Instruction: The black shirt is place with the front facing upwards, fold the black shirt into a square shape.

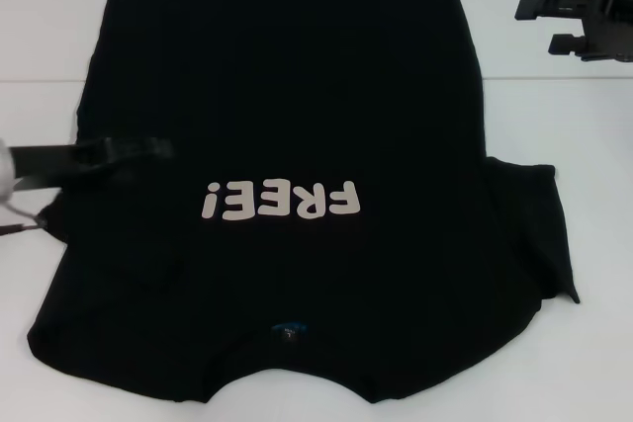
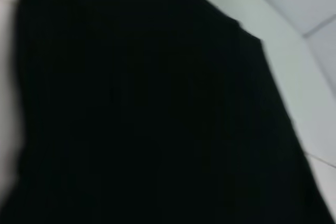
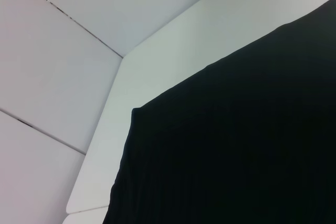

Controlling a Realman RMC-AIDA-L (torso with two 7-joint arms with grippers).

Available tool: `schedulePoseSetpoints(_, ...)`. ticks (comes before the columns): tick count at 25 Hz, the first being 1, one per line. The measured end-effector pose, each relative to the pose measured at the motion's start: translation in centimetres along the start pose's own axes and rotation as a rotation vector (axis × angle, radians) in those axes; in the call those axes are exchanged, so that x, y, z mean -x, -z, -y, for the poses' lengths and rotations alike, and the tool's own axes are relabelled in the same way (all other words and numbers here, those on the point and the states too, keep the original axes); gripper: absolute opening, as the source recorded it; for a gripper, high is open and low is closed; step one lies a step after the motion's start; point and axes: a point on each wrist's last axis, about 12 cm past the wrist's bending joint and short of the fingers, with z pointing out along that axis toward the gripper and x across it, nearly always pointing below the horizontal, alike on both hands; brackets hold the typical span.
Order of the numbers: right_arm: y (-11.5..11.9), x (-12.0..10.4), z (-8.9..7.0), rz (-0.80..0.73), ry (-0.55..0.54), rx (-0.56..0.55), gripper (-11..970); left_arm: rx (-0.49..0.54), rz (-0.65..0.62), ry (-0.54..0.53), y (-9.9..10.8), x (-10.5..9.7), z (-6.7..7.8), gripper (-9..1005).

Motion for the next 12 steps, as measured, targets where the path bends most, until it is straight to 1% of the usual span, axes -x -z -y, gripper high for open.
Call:
schedulePoseSetpoints(3,0.0,0.0,0.0,-0.001,-0.001,0.000,868,-0.043,-0.044,-0.029,-0.9,0.1,1.3,874)
schedulePoseSetpoints(4,-0.1,-0.1,0.0,-0.002,-0.001,0.001,867,-0.049,-0.055,-0.030,-1.0,0.0,1.5,874)
schedulePoseSetpoints(6,-0.1,-0.1,0.0,-0.003,-0.002,0.002,865,-0.046,-0.041,-0.009,-0.5,0.0,1.2,874)
schedulePoseSetpoints(9,-0.1,-0.1,0.0,-0.005,0.001,0.001,863,-0.075,0.015,0.039,1.5,-0.2,0.0,873)
schedulePoseSetpoints(11,-0.1,-0.2,0.0,-0.022,0.016,-0.003,861,-0.112,0.021,0.023,2.6,-0.6,-0.4,873)
schedulePoseSetpoints(12,0.0,-0.3,0.0,-0.037,0.031,-0.010,860,-0.155,0.014,-0.027,3.3,-1.1,-0.5,873)
